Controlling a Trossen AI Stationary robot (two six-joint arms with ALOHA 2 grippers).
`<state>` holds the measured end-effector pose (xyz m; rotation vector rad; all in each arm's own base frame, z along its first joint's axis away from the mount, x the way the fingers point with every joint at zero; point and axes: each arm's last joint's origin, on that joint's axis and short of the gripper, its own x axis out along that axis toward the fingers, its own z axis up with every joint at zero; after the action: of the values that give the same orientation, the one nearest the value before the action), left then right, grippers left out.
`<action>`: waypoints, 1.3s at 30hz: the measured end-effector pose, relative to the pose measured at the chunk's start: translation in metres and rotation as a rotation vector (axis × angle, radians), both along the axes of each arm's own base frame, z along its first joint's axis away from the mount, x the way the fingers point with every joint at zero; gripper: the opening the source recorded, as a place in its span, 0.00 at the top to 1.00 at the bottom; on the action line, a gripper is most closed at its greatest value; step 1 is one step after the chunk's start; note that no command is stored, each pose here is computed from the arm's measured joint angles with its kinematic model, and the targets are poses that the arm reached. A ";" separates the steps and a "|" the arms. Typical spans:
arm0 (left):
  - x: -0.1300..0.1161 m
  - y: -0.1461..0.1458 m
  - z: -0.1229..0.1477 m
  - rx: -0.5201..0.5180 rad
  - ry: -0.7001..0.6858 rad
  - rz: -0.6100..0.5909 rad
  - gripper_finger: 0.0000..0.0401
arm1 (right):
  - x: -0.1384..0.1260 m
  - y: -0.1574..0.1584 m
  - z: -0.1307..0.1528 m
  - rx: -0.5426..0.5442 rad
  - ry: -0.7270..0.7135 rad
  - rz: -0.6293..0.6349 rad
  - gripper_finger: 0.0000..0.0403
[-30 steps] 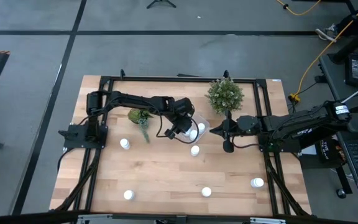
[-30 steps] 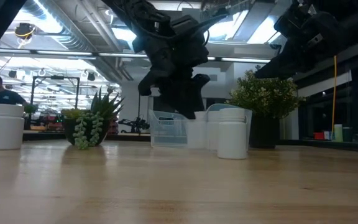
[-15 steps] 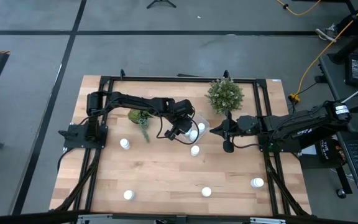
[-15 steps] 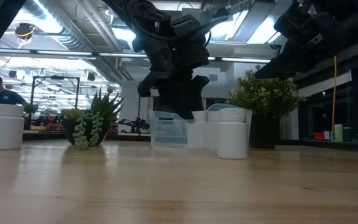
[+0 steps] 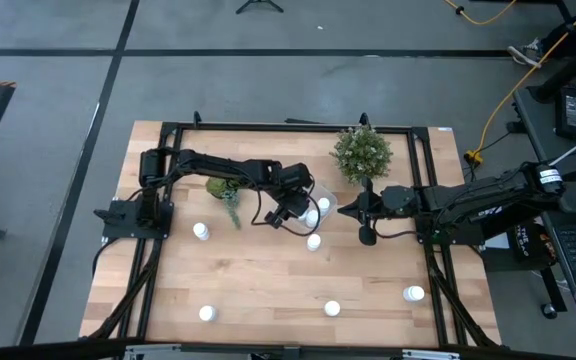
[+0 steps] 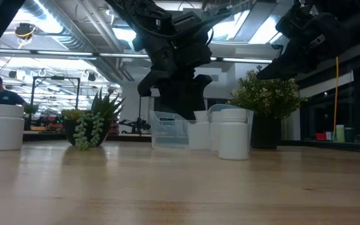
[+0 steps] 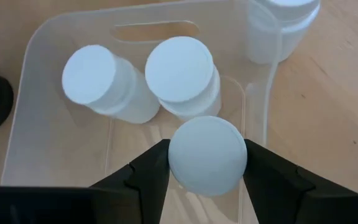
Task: Pick and place pill bottles into a basket
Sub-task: Put the pill bottle into the transparent bin
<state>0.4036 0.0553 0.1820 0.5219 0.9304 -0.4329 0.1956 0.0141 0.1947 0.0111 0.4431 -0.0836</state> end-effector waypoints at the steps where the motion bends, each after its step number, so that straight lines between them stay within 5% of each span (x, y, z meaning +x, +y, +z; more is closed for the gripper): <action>1: 0.000 0.000 0.000 0.001 0.000 0.000 0.54 | 0.000 0.000 0.000 0.000 0.000 0.000 0.98; 30: -0.001 0.000 0.000 -0.001 0.011 0.001 0.61 | 0.000 0.000 0.000 -0.001 0.000 0.000 0.98; 39: -0.001 -0.003 -0.001 -0.002 0.023 0.022 0.44 | 0.000 0.000 0.000 -0.001 0.000 0.000 0.98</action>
<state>0.4024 0.0525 0.1813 0.5053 0.9567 -0.4209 0.1957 0.0140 0.1948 0.0103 0.4430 -0.0835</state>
